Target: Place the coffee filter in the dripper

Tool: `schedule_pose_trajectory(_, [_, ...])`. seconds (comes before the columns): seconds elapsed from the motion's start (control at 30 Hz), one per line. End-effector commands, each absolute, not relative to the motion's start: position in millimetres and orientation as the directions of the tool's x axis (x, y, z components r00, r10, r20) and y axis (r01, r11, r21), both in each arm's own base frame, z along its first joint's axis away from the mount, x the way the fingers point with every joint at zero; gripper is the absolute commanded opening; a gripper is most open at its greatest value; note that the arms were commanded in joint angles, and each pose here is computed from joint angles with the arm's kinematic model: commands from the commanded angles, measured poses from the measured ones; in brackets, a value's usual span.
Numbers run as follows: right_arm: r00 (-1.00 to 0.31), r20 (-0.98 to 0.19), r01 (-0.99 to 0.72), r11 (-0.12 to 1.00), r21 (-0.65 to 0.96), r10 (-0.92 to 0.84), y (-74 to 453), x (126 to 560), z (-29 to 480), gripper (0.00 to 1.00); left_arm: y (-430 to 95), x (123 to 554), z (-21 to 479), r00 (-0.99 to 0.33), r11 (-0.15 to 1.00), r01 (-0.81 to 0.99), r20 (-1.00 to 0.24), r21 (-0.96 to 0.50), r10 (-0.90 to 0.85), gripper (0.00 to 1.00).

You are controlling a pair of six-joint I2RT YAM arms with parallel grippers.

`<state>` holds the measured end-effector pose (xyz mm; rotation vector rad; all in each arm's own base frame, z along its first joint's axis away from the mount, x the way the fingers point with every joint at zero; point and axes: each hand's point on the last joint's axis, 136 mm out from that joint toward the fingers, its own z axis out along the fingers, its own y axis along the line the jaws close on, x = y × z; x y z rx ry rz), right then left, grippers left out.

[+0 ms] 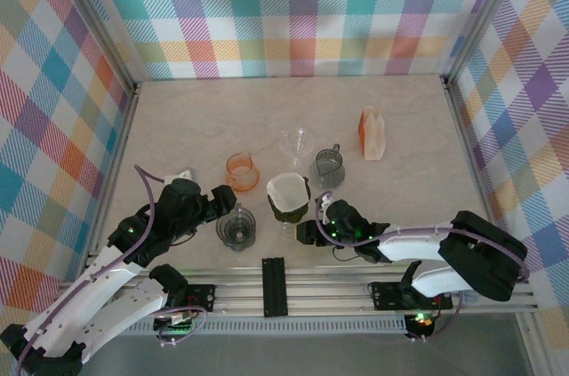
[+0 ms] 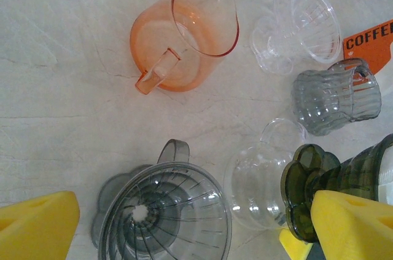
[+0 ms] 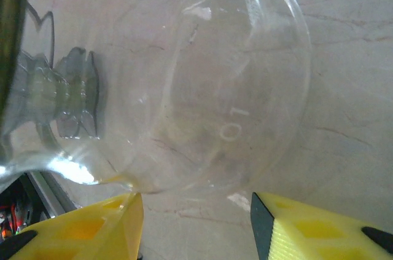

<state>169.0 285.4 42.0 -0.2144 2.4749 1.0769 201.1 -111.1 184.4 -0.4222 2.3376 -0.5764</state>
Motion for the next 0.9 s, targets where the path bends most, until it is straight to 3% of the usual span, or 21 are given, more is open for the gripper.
schedule_pose_trajectory(0.0, [-0.857, -0.508, -0.338, 0.647, 0.684, 0.089, 304.4, 188.4, 67.1, 0.51, -101.3, 200.8, 182.9, -0.699, 0.856, -0.168, -0.554, -0.489, -0.453, 0.96])
schedule_pose_trajectory(0.87, [-0.808, -0.56, -0.32, 0.664, 0.676, 0.181, 341.8, 256.2, 70.2, 0.48, -81.8, 188.8, 164.3, -0.691, 0.86, -0.245, -0.541, -0.447, -0.478, 0.88])
